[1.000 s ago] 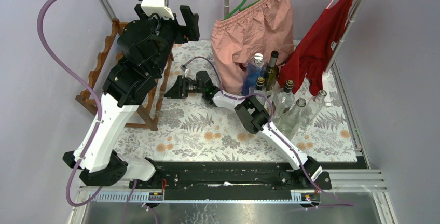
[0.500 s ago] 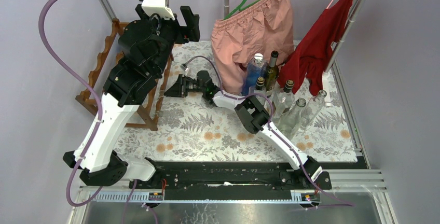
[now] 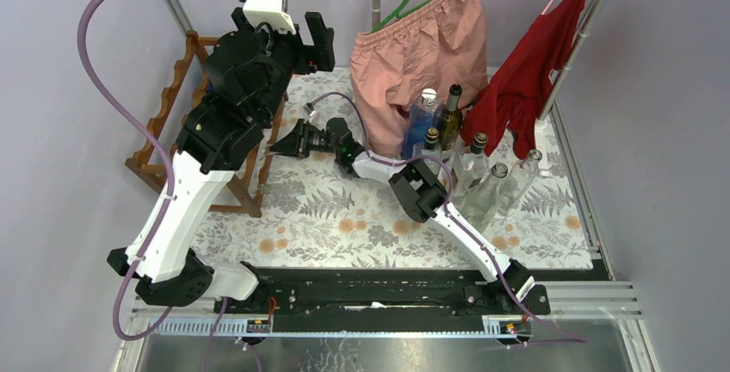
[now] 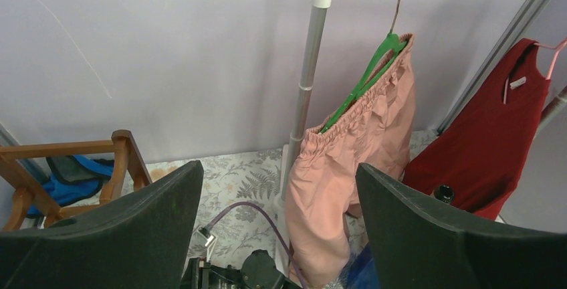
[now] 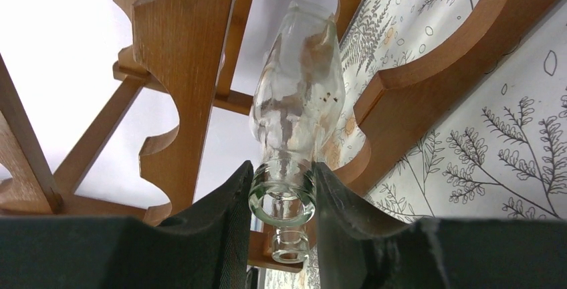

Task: Put the wine bottle on the wine rack
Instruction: Adjust the wine bottle in the wine rack.

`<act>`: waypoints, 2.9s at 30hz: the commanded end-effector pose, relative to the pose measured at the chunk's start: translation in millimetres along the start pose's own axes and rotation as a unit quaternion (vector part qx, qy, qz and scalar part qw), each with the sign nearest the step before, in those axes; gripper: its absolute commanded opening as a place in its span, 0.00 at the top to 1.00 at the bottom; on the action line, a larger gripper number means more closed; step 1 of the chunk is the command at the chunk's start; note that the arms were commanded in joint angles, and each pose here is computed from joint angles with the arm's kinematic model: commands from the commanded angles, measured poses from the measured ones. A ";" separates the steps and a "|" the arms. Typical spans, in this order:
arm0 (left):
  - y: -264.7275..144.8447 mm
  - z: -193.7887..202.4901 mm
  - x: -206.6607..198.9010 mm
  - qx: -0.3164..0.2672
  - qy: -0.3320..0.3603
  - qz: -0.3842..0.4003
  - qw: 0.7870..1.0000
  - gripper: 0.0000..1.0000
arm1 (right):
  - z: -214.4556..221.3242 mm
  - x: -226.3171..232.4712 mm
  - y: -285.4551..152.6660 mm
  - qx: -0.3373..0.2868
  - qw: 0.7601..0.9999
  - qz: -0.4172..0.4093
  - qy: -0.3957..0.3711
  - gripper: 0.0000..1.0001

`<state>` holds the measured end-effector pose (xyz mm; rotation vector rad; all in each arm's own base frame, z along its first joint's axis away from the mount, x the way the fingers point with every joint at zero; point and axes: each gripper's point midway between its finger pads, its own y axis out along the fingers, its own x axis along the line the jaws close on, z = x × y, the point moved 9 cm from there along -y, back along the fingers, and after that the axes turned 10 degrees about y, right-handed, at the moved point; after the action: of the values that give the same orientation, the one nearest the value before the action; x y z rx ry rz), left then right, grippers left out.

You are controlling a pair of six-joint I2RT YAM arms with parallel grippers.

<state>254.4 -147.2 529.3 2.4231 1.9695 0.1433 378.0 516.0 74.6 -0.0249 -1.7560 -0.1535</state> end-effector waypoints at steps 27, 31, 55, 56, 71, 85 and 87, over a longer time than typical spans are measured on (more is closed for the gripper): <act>4.4 -1.7 -1.1 -0.002 -0.009 0.018 1.000 0.08 | -20.2 92.6 1.1 -0.064 0.989 -0.126 -0.054 1.00; 2.8 -1.6 -0.7 -0.002 -0.012 0.018 1.000 0.08 | -20.0 96.9 3.5 -0.067 0.988 -0.128 -0.051 1.00; 5.5 1.2 -4.8 0.001 -0.016 0.030 0.999 0.08 | 0.4 84.5 30.8 -0.098 0.990 -0.085 -0.052 1.00; 5.4 1.6 -4.9 0.002 -0.016 0.030 0.999 0.08 | 0.7 80.5 31.0 -0.102 0.991 -0.078 -0.049 1.00; 1.7 -0.8 -6.0 -0.003 -0.026 0.043 0.999 0.09 | 13.6 54.8 40.4 -0.105 0.990 -0.008 -0.090 0.83; -13.8 -6.8 -1.4 -0.031 -0.055 0.047 0.997 0.09 | 10.7 62.6 43.6 -0.058 0.981 0.049 -0.181 0.56; -17.4 -7.9 0.1 -0.036 -0.059 0.046 0.997 0.09 | 9.7 62.2 43.2 -0.055 0.978 0.062 -0.192 0.52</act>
<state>246.1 -150.6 518.5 2.5050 1.8446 0.0445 357.3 552.5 71.7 -0.2644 -1.9717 -0.1253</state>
